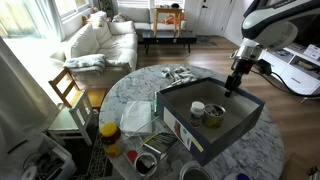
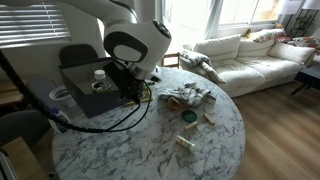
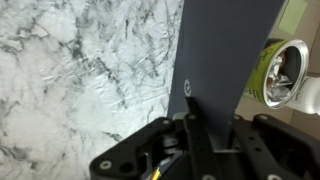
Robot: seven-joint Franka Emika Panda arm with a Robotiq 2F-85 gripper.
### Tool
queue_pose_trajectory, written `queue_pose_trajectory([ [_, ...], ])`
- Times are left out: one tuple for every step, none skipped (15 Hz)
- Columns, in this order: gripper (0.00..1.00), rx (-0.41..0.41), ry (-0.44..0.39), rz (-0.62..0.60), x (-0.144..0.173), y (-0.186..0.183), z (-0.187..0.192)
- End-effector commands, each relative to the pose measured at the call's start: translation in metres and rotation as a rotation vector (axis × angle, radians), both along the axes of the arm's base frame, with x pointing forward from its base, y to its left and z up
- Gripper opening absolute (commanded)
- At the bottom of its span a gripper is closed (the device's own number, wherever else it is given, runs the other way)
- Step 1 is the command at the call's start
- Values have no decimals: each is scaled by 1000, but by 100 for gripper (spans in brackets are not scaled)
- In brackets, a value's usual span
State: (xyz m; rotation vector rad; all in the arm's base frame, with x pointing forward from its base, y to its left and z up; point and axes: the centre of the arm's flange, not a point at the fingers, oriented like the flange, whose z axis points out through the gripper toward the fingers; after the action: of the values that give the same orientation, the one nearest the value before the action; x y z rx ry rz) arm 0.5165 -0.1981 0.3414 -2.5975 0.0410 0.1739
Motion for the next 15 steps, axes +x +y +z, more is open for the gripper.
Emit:
queue_pose_trajectory([
  [2, 22, -1, 43, 0, 29, 11],
  [2, 23, 0, 52, 2, 36, 11],
  [2, 22, 4, 61, 4, 43, 9],
  [2, 21, 5, 65, 6, 51, 10],
  [2, 24, 7, 71, 8, 57, 9],
  [2, 27, 7, 80, 10, 65, 9],
  [2, 28, 8, 87, 12, 72, 9],
  [2, 31, 8, 90, 15, 80, 8],
  [2, 35, 10, 90, 17, 87, 7],
  [2, 42, 10, 90, 19, 94, 7],
  [2, 44, 12, 92, 20, 101, 7],
  [2, 49, 13, 98, 21, 107, 6],
  [2, 53, 14, 103, 22, 113, 5],
  [2, 59, 15, 110, 22, 120, 5],
  [2, 63, 11, 113, 22, 125, 4],
])
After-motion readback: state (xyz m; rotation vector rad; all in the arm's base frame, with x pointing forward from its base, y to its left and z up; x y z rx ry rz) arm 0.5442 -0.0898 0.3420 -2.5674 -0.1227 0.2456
